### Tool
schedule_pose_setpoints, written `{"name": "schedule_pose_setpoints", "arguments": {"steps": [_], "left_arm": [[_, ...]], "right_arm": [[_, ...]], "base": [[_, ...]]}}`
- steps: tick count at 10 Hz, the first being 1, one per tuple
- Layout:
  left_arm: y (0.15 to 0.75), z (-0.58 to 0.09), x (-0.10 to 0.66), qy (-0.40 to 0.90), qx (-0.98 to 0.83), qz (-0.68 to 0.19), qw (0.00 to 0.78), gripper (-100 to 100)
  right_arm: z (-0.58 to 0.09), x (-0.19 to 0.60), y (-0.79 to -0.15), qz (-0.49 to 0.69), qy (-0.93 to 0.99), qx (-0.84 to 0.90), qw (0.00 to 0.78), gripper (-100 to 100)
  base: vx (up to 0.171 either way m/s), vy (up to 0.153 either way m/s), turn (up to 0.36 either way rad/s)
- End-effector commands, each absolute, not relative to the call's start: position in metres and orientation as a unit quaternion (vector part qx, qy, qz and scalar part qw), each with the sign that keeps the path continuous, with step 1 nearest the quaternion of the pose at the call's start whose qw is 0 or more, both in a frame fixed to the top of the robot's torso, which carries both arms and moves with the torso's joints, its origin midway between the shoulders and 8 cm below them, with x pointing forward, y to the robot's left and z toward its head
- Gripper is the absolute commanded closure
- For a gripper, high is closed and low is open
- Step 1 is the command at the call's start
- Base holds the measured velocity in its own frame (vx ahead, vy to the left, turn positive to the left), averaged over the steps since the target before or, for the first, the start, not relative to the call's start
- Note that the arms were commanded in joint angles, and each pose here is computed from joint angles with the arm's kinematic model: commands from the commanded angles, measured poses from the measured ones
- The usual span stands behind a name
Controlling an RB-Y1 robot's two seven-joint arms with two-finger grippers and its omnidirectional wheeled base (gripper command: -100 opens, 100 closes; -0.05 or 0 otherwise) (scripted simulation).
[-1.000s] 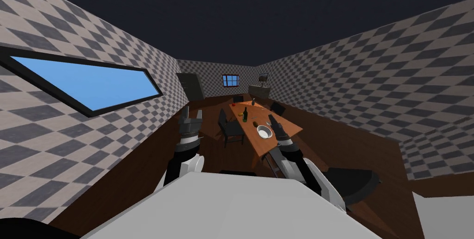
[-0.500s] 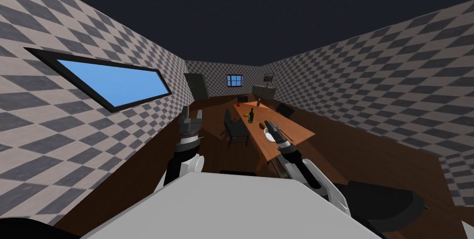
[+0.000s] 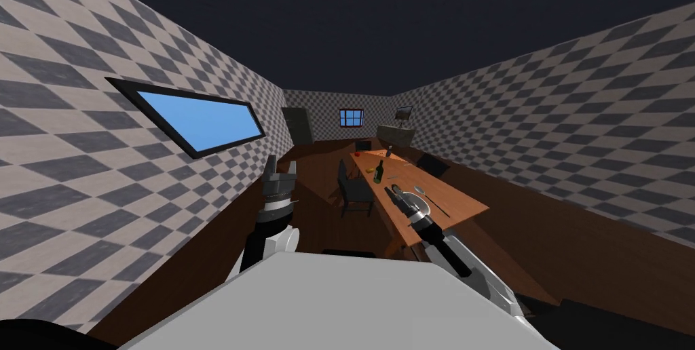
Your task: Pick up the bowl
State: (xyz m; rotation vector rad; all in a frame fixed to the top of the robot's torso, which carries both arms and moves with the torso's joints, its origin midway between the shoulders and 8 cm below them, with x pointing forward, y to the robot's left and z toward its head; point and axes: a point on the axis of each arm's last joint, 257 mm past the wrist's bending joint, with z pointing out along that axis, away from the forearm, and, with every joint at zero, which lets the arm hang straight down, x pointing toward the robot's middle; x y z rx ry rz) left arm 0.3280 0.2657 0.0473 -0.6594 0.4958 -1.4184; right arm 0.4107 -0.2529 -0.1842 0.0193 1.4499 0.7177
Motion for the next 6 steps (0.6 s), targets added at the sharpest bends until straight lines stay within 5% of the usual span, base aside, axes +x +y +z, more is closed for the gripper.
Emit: {"name": "schedule_pose_setpoints", "arguments": {"steps": [1,6], "left_arm": [[0.266,0.047,0.328,0.221,-0.294,-0.632,0.682,0],[0.266,0.047,0.328,0.221,-0.294,-0.632,0.682,0]], "right_arm": [[-0.215,0.404,-0.262,0.295,0.678,-0.013,0.673,-100],[-0.278,0.393,-0.291,0.239,0.738,-0.042,0.630,-100]], "base": [[0.046,0.077,0.137],[0.038,0.072,0.104]]}}
